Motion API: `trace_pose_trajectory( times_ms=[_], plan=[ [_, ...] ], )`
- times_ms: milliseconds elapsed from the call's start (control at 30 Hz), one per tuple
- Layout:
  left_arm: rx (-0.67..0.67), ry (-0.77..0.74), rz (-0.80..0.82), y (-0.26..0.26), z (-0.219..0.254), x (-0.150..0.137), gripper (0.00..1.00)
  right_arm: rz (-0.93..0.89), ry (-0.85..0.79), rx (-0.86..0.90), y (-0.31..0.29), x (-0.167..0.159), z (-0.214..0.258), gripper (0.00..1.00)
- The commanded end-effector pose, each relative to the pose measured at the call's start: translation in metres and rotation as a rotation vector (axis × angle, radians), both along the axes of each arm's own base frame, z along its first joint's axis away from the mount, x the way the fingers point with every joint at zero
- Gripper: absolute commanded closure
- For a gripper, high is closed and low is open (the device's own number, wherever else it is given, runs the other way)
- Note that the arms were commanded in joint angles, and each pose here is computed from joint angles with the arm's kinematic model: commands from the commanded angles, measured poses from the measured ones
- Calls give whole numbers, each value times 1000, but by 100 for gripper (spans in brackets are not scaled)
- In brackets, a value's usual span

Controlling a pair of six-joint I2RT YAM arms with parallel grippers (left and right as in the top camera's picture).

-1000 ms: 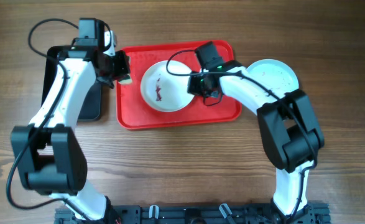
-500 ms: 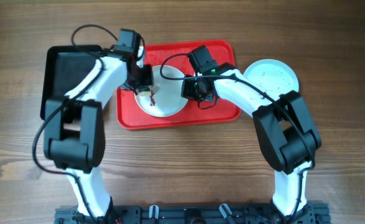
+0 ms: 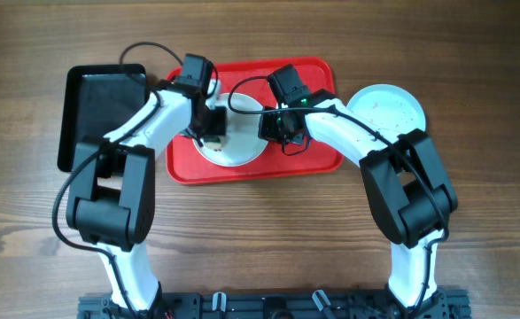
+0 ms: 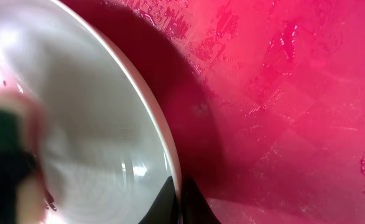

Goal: Clean dirty plates on tray and stack at the side
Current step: 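Bring the left gripper's sponge onto the held white plate, then scrub the plate's sauce smear with the left gripper's sponge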

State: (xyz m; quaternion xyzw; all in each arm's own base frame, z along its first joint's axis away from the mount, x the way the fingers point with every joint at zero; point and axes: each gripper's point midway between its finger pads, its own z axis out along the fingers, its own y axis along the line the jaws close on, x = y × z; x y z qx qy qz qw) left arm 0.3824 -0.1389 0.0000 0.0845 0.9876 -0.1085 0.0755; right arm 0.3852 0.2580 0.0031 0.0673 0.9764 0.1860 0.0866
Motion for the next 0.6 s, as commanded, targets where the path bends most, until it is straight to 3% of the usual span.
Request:
trace_pose_trajectory(
  times_ms=[0, 133, 367, 433, 567],
  plan=[
    [-99, 236, -312, -28, -51, -85, 96, -1, 17, -45, -8, -4, -19, 96],
    [-59, 210, -336, -26, -54, -82, 96, -1, 17, -45, -8, -4, -19, 96],
    [317, 24, 118, 46, -62, -22, 96, -1, 17, -45, -8, -4, -19, 96],
    [382, 4, 273, 64, -60, -18, 96, -1, 17, -45, -8, -4, -19, 96],
    [411, -13, 398, 78, -68, -23, 96, -2, 15, -47, -8, -4, -19, 96]
  ],
)
